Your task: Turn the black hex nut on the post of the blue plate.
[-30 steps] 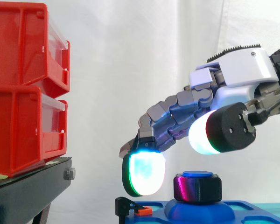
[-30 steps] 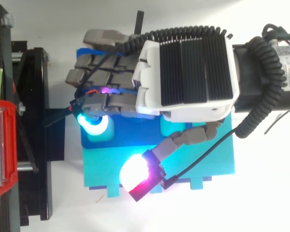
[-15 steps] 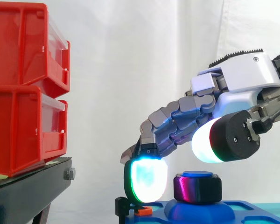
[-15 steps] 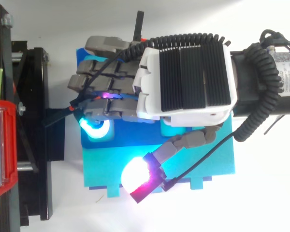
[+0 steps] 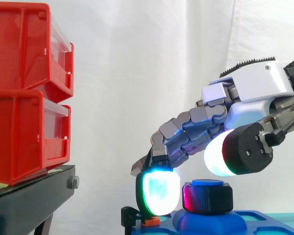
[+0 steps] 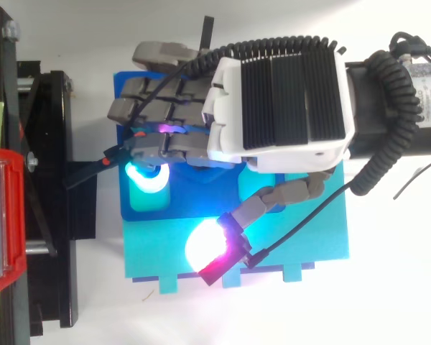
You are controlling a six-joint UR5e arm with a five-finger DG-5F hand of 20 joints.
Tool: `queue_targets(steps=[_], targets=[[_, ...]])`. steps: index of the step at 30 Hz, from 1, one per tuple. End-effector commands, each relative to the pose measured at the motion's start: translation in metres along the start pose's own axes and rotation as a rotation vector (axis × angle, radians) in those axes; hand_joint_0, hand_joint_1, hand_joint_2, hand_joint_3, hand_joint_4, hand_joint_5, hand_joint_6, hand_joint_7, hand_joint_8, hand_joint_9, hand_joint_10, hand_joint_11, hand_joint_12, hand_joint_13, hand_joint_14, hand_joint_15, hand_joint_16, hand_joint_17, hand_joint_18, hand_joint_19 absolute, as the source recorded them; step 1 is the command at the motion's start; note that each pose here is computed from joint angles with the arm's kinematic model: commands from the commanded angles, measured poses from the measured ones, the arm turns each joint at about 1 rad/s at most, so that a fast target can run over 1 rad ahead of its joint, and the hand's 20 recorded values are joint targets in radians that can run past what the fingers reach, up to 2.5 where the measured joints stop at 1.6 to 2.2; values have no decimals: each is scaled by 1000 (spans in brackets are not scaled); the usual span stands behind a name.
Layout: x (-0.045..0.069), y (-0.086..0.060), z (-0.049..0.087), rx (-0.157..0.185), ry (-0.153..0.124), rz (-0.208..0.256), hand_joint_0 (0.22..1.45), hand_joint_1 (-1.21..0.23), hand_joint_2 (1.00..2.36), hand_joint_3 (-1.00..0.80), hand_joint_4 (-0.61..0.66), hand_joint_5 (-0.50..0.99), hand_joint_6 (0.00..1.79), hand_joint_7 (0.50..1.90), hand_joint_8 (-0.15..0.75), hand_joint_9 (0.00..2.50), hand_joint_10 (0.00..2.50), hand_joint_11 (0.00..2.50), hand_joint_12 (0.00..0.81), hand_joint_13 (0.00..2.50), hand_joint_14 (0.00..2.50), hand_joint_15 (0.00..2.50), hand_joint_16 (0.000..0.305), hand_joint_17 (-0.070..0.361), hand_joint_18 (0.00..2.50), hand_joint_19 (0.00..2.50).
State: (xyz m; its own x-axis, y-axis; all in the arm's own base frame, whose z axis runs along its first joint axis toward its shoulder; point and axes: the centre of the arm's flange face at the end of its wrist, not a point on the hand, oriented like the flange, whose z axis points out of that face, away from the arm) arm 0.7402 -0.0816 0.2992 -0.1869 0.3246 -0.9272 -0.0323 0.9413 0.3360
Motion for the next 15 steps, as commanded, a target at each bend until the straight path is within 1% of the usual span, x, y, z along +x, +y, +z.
queue_targets(steps=[1,2,3,8,15], targets=[[0,-3,-1,-2,3,-2,440,-402,1000,-500,223,-189,502,1054,258,217,1,0,389,58,0,0,64,144,0,143],[-2,-3,-1,-3,0,-5,441,-403,1000,-500,224,-189,502,1051,258,218,1,0,389,58,0,0,64,144,0,143],[-1,-6,-1,-1,3,-4,441,-402,1000,-500,223,-189,502,1050,258,219,0,0,390,59,0,0,64,144,0,143],[-3,-9,-3,-9,2,-5,440,-403,1000,-500,223,-189,502,1051,259,219,0,0,389,60,0,0,64,144,0,143],[-5,-15,-3,-10,-1,-3,441,-402,1000,-500,222,-189,502,1055,259,222,0,0,389,63,0,0,64,143,0,142]])
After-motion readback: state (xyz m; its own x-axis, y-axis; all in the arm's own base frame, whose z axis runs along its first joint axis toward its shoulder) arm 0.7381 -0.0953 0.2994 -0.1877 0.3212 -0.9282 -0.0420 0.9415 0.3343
